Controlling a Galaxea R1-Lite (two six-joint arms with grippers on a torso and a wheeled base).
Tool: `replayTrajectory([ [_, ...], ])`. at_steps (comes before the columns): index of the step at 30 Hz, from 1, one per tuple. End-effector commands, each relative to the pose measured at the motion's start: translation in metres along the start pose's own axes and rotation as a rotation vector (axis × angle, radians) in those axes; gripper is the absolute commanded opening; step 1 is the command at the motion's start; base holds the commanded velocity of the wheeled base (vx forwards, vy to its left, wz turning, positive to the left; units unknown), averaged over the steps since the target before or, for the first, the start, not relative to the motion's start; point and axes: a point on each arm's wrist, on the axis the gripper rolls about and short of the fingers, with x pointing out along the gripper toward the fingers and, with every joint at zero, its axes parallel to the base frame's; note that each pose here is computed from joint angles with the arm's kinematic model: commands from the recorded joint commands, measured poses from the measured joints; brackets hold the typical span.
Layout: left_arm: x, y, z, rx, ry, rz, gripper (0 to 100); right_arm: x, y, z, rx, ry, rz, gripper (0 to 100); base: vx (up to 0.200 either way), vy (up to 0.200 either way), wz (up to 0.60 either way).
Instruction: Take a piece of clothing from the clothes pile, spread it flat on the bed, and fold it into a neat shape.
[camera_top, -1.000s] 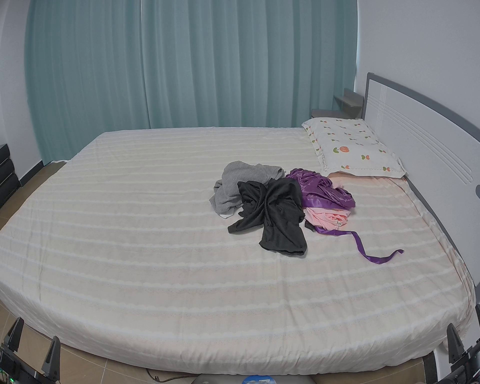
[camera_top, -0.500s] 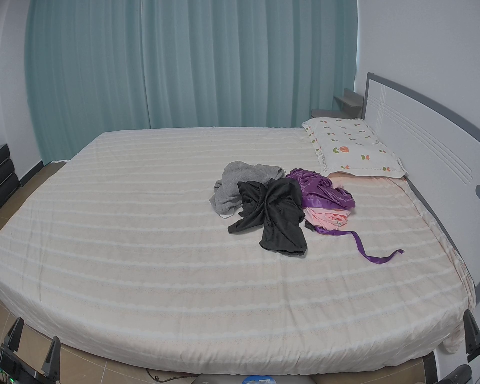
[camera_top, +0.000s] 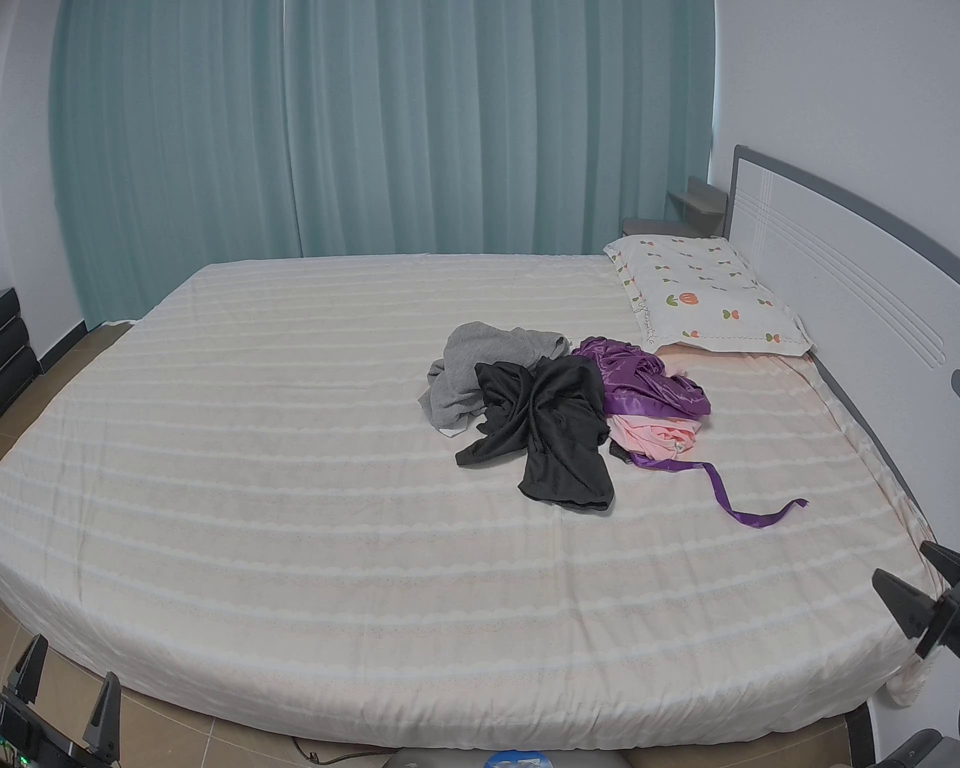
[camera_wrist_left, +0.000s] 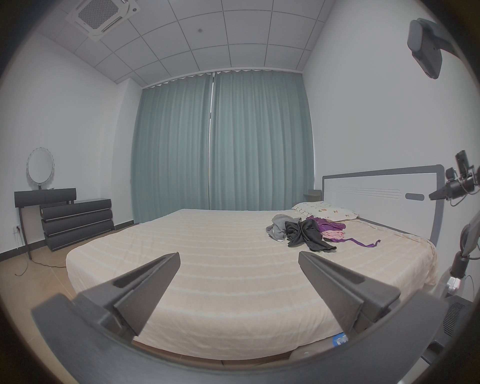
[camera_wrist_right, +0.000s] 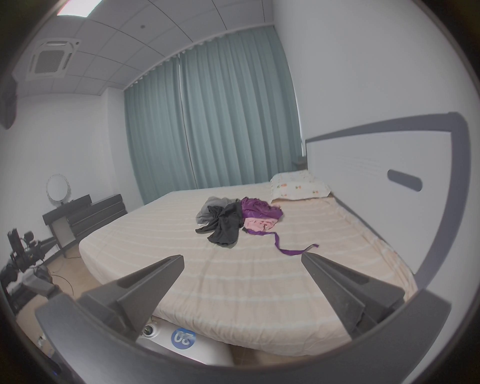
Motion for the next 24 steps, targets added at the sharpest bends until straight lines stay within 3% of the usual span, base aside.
replayTrajectory([
  [1,0.000,0.000,-0.005,0.000,0.000,0.000,100,0.140,-0.003,-0.006,0.114,0.337,0.055,100,0.000,0.000,0.00],
  [3,0.000,0.000,-0.005,0.000,0.000,0.000,100,0.158,-0.004,-0.008,0.115,0.346,0.053,100,0.000,0.000,0.00],
  [9,0.000,0.000,-0.005,0.000,0.000,0.000,100,0.264,-0.007,-0.029,0.133,0.399,-0.059,100,0.000,0.000,0.00],
  [15,0.000,0.000,-0.005,0.000,0.000,0.000,100,0.330,0.014,-0.041,0.205,0.379,-0.051,100,0.000,0.000,0.00],
  [24,0.000,0.000,-0.005,0.000,0.000,0.000,100,0.409,0.021,-0.075,0.194,0.357,-0.057,100,0.000,0.000,0.00],
])
